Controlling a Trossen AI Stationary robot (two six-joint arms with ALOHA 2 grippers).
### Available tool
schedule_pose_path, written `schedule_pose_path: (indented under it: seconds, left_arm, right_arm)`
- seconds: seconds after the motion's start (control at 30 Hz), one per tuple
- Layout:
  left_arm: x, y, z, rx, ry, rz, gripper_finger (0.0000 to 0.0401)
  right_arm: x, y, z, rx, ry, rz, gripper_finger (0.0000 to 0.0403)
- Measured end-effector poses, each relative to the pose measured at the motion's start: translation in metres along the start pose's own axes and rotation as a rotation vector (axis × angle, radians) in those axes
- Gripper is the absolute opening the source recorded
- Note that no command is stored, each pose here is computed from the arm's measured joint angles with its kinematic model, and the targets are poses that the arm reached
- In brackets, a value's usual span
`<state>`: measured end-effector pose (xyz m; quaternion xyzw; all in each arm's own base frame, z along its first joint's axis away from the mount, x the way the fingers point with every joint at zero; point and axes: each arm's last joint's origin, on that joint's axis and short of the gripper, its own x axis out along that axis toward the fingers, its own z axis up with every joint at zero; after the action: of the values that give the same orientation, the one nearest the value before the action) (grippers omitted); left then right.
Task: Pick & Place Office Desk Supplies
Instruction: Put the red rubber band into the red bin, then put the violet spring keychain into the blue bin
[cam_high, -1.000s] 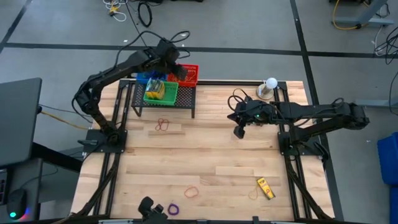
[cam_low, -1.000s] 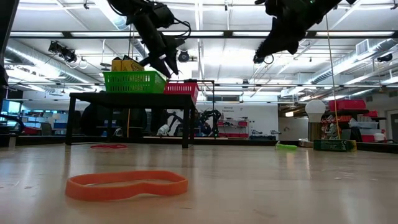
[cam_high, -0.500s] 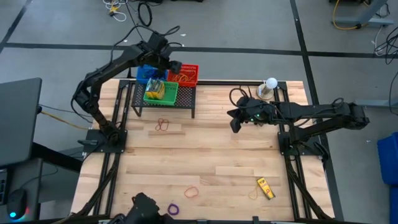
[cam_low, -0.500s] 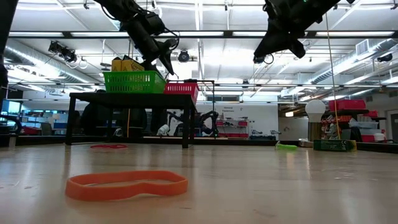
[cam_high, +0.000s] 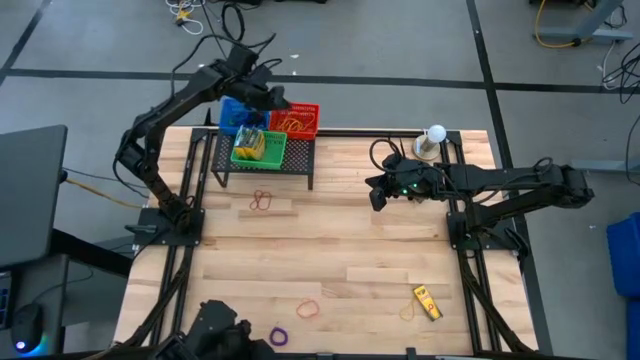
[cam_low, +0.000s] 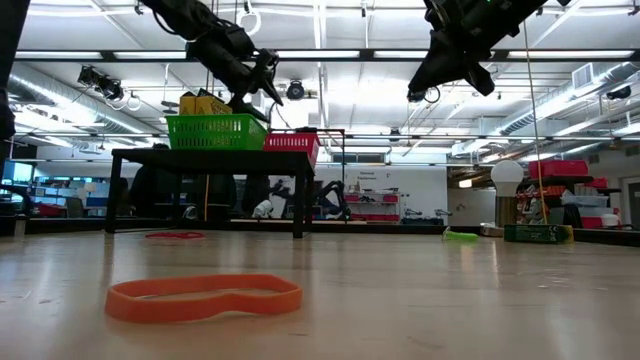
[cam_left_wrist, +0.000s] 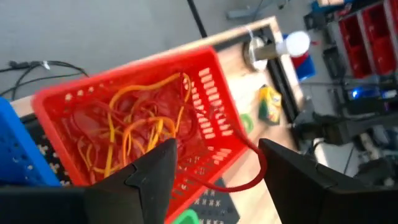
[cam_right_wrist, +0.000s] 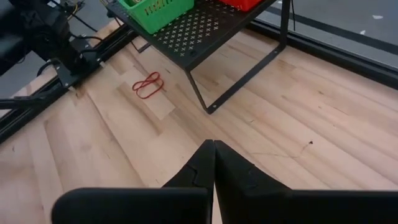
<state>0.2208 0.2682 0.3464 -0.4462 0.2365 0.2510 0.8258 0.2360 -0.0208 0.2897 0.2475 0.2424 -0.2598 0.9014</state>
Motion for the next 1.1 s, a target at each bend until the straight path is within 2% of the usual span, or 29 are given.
schedule_pose_path:
  seconds: [0.13,0.27,0.33,0.5,0.63,0.87,0.97,1.1]
  left_arm:
    - [-0.003,0.004,0.005,-0.009,-0.034,0.007,0.0227]
    - [-0.003,0.003,0.006,0.038,-0.053,0.001,0.0229]
    - [-0.002,0.002,0.007,0.075,-0.058,-0.002,0.0234]
    - [-0.004,-0.005,0.004,0.259,-0.058,-0.002,0.0227]
    - [-0.003,-0.033,-0.009,0.449,-0.054,-0.053,0.0174]
    - [0.017,-0.097,-0.033,0.762,-0.132,-0.264,0.0050]
    - [0.022,-0.116,-0.042,0.808,-0.163,-0.330,0.0012]
    - [0.040,-0.127,-0.058,0.806,-0.205,-0.414,0.0007]
  right_arm:
    - [0.000,0.000,0.000,0.000,0.000,0.000,0.0008]
    - [0.000,0.000,0.000,0.013,0.001,0.000,0.0008]
    - [0.000,0.000,0.000,0.015,0.001,0.001,0.0008]
    - [0.000,0.000,-0.001,0.007,0.009,-0.004,0.0008]
    - [0.000,-0.003,-0.004,0.022,0.036,-0.031,0.0008]
    - [-0.001,-0.014,-0.012,0.069,0.078,-0.186,0.0006]
    - [-0.003,-0.019,-0.016,0.077,0.096,-0.257,0.0004]
    - [-0.001,-0.024,-0.023,0.090,0.099,-0.304,0.0004]
